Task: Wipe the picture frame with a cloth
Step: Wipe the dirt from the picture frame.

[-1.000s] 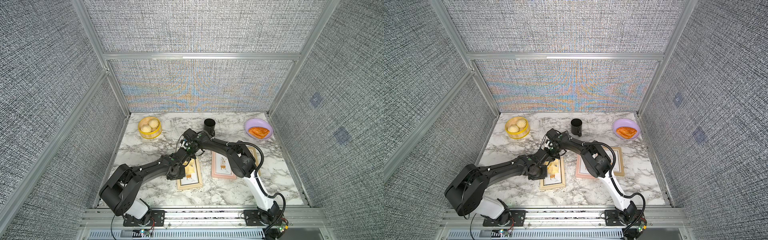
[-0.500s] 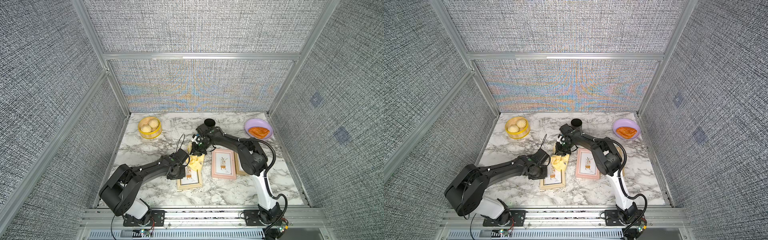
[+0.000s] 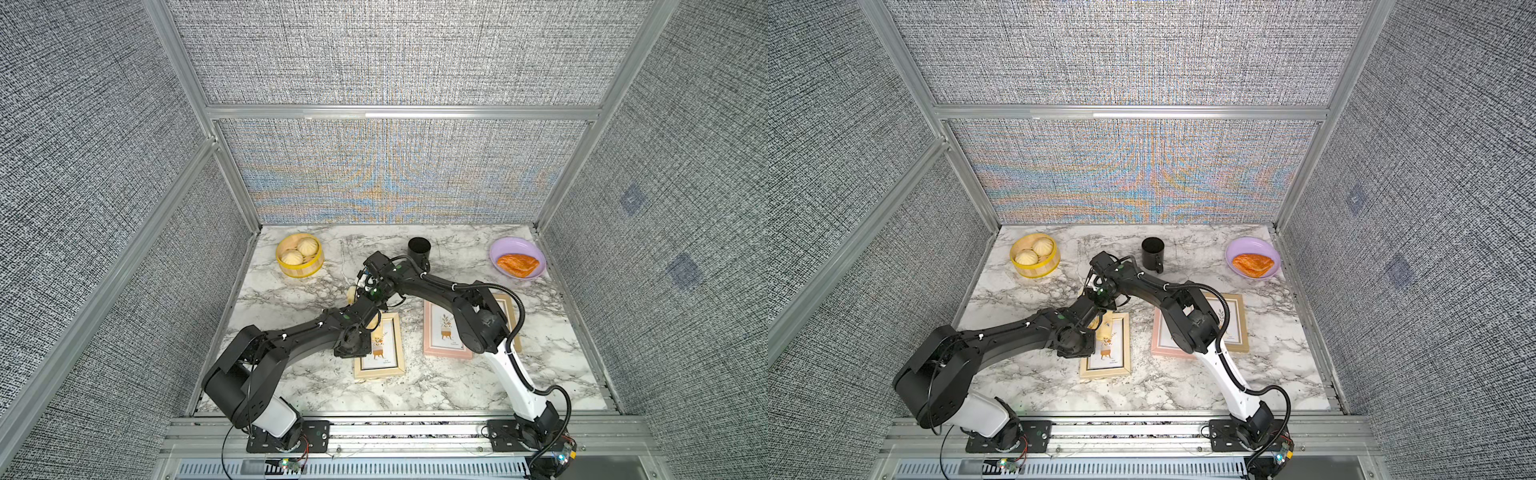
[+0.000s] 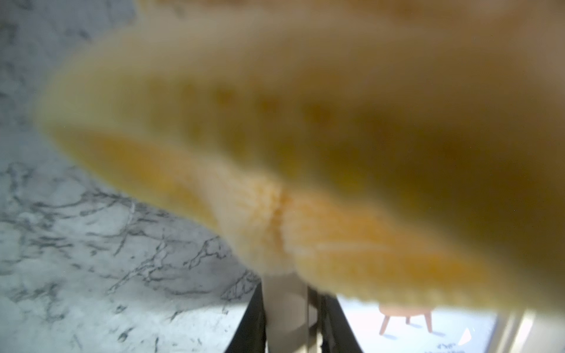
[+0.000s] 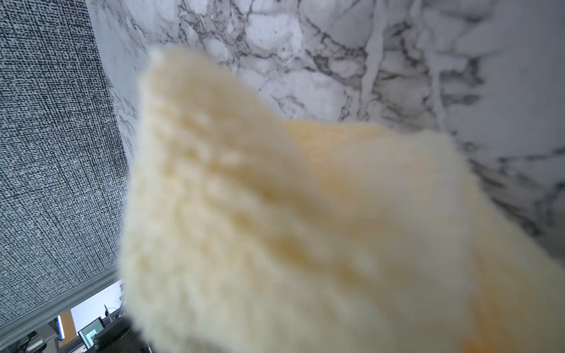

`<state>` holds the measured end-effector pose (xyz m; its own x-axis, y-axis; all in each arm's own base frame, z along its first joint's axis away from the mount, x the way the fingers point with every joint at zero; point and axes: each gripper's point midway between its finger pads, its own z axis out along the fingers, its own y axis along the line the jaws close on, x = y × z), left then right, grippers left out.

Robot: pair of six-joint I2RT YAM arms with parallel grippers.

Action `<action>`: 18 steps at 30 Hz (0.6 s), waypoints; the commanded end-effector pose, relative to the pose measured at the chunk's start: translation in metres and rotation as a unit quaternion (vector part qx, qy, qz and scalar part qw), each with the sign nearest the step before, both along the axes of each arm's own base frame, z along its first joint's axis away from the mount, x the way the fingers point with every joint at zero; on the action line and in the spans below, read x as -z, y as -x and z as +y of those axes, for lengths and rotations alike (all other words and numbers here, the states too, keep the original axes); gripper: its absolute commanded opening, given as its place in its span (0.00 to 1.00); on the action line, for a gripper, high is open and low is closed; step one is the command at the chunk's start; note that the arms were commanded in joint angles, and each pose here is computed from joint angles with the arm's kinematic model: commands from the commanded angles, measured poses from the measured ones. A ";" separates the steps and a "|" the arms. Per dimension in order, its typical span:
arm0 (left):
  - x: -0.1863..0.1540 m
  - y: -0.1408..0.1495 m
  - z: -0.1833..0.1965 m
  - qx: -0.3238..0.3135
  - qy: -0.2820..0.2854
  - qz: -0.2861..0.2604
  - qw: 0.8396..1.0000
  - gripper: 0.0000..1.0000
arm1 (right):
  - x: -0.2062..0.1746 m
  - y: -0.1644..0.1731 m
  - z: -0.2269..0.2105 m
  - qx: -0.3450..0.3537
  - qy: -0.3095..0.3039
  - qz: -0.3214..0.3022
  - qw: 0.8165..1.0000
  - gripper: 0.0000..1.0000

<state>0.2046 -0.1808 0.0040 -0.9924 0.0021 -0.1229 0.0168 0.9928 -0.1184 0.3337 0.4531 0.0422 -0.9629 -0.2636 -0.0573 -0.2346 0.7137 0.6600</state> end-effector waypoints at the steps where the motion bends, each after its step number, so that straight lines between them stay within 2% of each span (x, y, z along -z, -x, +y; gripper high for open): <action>1: 0.014 0.015 -0.003 0.028 0.008 0.035 0.999 0.01 | 0.021 -0.005 -0.048 0.030 0.077 0.003 0.997 0.00; 6: 0.016 0.016 -0.001 0.023 0.000 0.039 0.999 0.00 | 0.022 -0.008 -0.110 0.052 0.116 0.004 0.992 0.00; 9: 0.017 0.017 0.001 0.020 -0.004 0.040 0.999 0.00 | 0.022 -0.002 -0.125 0.047 0.120 0.005 0.992 0.00; 13: 0.019 0.018 0.000 0.017 0.000 0.042 0.999 0.00 | 0.021 0.010 -0.107 0.013 0.111 -0.001 0.994 0.00; 18: 0.018 0.017 -0.001 0.016 0.003 0.042 0.999 0.00 | 0.012 0.018 -0.055 -0.018 0.082 -0.024 0.996 0.00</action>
<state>0.2055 -0.1829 0.0029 -0.9922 0.0147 -0.1239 0.0300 0.9920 -0.1226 0.3214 0.3940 0.0400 -0.9531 -0.2946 -0.0696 -0.2803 0.7723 0.5701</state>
